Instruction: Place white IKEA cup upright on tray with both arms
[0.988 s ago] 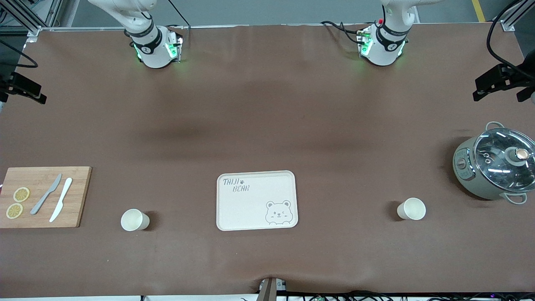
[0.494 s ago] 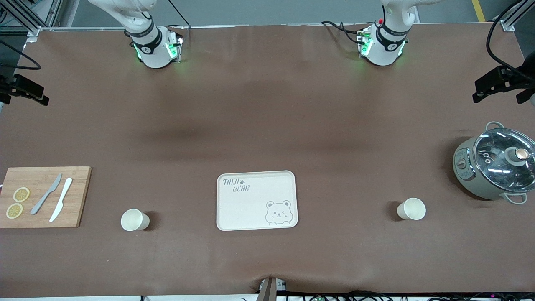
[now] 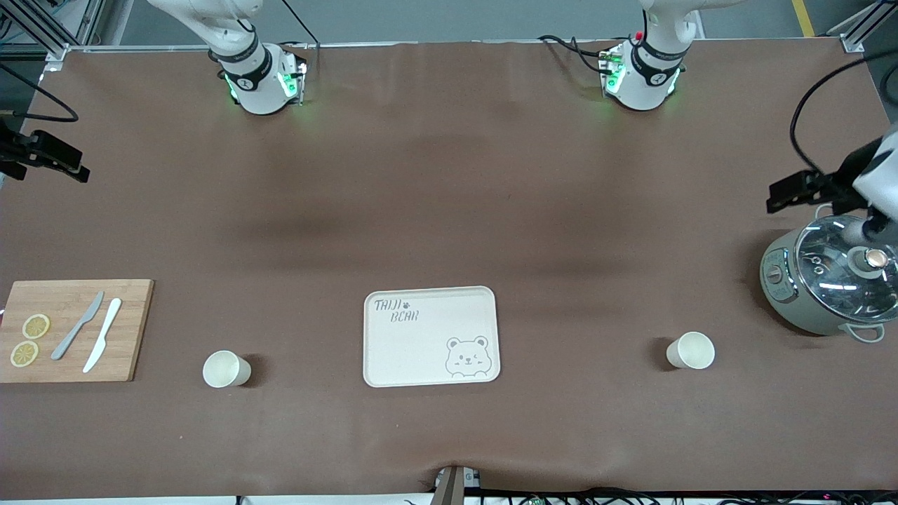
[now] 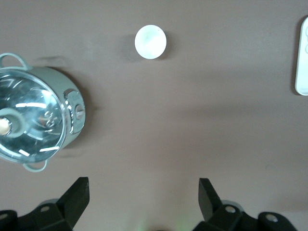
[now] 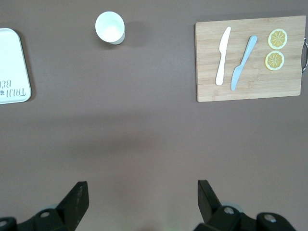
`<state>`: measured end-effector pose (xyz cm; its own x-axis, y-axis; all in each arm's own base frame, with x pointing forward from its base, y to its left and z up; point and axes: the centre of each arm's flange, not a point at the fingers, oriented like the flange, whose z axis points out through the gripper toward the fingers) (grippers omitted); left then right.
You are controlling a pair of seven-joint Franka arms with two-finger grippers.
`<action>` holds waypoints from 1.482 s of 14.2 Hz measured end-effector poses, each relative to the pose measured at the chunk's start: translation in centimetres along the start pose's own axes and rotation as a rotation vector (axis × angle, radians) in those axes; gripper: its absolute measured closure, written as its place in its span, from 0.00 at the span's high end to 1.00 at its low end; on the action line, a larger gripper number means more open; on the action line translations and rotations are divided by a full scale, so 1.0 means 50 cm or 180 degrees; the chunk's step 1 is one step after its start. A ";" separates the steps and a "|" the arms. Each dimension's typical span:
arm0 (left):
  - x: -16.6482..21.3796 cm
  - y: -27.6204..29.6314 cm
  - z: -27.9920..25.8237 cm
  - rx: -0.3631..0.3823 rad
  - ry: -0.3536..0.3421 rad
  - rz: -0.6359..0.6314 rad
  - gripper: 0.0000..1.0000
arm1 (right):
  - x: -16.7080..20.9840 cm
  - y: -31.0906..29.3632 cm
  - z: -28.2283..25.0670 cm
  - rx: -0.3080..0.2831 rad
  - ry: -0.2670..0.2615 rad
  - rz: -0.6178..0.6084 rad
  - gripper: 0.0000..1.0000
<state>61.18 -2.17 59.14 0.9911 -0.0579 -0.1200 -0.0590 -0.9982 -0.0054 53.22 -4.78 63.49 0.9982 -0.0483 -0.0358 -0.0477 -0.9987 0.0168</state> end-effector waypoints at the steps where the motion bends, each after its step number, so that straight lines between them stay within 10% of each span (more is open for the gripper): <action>1: 0.022 -0.001 0.029 -0.0004 -0.0030 0.0018 1.00 | 0.000 -0.003 0.000 0.0005 0.0004 -0.0010 1.00; 21: 0.311 -0.050 0.557 0.0019 0.0245 0.0932 1.00 | 0.320 -0.049 0.483 0.0390 0.0134 0.0002 1.00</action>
<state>73.40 -0.23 29.62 0.9379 -0.3444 -0.0418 -0.3442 -0.9388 0.0126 68.40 -3.48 38.74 0.9987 -0.0509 0.0060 -0.0499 -0.9932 -0.1056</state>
